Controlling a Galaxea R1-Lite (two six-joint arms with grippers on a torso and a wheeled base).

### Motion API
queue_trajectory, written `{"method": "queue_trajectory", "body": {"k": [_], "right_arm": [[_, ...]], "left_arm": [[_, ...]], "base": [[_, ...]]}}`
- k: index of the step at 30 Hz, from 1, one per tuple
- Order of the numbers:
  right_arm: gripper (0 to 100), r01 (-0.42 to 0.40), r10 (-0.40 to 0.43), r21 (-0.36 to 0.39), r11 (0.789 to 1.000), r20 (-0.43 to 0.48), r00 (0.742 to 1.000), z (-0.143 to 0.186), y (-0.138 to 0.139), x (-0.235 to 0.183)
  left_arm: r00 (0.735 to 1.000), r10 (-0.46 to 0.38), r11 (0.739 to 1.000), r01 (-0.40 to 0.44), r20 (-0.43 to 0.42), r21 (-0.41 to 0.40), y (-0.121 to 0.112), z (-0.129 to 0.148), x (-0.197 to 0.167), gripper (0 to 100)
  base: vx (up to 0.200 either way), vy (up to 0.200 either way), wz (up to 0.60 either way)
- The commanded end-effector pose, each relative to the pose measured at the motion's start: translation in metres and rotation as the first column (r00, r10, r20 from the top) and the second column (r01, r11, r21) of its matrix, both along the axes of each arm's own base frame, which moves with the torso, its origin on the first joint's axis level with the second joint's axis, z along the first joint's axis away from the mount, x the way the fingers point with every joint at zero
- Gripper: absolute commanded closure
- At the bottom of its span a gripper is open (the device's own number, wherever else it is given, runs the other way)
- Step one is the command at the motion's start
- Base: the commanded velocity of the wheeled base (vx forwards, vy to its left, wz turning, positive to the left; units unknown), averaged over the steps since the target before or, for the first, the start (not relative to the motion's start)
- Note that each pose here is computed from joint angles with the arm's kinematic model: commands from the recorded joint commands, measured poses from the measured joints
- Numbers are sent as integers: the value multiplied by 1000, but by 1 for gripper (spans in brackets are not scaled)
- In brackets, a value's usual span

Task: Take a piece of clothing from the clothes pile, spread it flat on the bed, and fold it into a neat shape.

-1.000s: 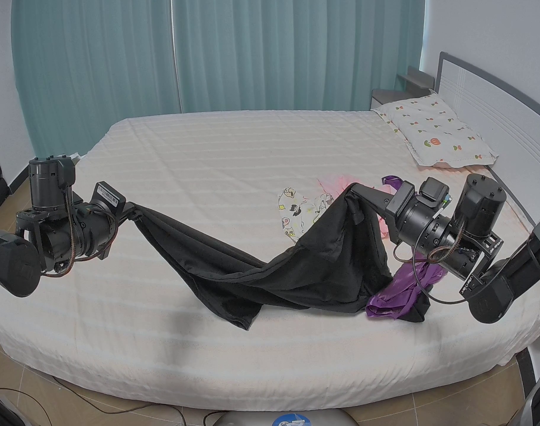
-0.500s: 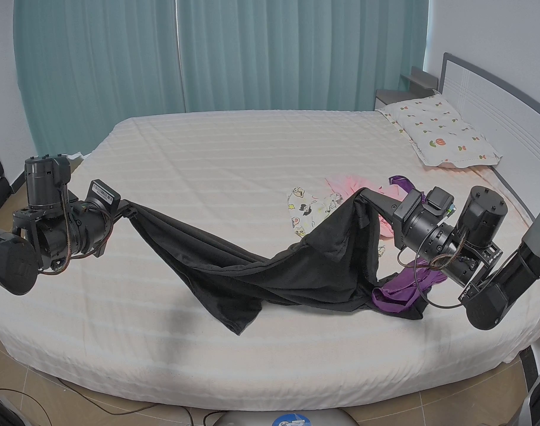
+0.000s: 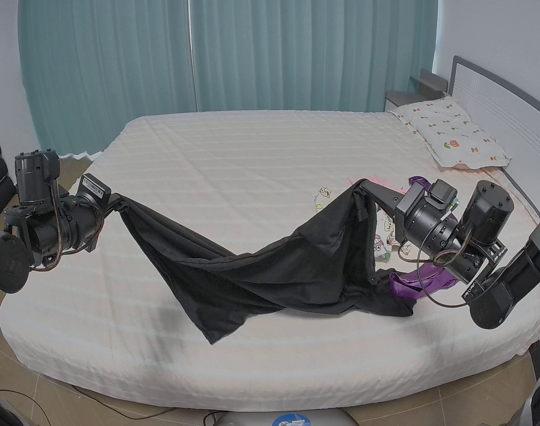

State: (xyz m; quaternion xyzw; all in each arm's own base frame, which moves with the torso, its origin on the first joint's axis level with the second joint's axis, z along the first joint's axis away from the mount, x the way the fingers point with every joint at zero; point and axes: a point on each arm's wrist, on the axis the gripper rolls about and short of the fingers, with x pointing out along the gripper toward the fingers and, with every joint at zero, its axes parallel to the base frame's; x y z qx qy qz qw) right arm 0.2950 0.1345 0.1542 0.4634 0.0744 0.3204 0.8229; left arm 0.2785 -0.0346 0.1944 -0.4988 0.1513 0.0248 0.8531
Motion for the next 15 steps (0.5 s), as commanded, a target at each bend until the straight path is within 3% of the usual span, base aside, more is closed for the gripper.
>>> {"method": "queue_trajectory", "body": {"k": [1, 15], "right_arm": [[100, 1, -1, 9, 1000, 19, 1000, 7, -1, -3], [100, 1, -2, -8, 1000, -7, 1000, -3, 0, 1]], "left_arm": [[1000, 3, 1000, -3, 10, 6, 2, 2, -1, 100], [1000, -4, 1000, 4, 13, 8, 0, 4, -3, 100]], "base": [[0, 0, 0], [0, 0, 0]]}}
